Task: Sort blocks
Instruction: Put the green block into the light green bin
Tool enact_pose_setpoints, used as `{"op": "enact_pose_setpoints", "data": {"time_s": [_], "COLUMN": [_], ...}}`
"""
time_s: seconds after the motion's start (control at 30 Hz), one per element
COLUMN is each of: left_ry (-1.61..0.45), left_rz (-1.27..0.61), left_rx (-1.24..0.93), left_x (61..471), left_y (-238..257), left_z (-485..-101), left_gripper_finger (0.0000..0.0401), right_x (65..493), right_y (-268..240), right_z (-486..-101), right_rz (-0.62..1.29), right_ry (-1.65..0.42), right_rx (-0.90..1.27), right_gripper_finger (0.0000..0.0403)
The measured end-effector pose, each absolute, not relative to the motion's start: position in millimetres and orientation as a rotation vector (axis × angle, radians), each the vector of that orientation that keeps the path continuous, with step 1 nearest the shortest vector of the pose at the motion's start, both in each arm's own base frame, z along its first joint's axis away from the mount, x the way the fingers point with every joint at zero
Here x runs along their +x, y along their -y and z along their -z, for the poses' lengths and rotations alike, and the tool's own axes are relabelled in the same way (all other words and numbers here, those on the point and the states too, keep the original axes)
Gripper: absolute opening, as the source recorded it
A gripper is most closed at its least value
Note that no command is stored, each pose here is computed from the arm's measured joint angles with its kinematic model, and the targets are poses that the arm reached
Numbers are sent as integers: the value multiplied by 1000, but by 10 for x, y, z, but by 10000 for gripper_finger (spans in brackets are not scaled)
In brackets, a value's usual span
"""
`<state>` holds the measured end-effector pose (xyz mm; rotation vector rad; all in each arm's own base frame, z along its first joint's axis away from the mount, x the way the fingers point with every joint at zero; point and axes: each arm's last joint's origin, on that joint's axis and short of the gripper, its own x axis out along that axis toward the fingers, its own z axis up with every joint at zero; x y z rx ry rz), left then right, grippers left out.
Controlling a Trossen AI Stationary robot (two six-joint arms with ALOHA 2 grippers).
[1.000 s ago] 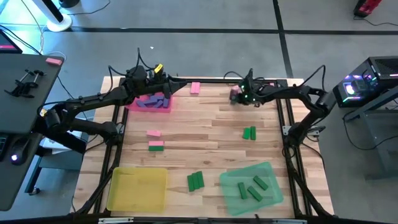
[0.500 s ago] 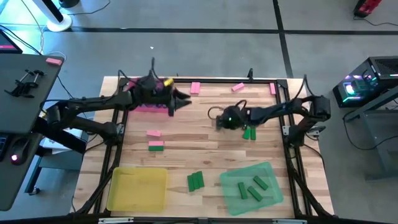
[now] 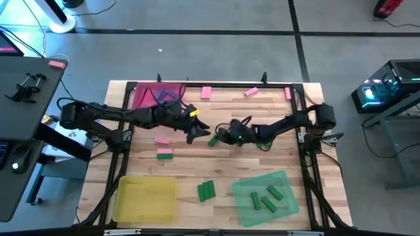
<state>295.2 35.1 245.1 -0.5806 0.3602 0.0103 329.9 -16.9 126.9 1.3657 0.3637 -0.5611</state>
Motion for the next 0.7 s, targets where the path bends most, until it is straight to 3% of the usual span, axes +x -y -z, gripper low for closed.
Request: {"op": "enact_pose_setpoints", "data": {"time_s": [0.1,0.37,0.6,0.7], "left_ry": [-358,-548,-713,-811], "left_rz": [-35,-209,-268,-369], "left_rx": [-565,-436,-259,-320], "left_x": [2962,2987,3520,3736], "left_y": [-271,-53,100,46], "left_z": [-2449,-2335,-2237,-2127], "left_gripper_finger": [177,168,169,177], "right_x": [3198,2517,1943,1796], "right_y": [159,152,151,136], "right_z": [-1566,-2201,-2575,-2661], "right_rz": [503,589,679,687], "right_ry": [-368,-513,-459,-425], "right_rx": [1281,1018,961,949], "right_gripper_finger": [0,0,0,0]}}
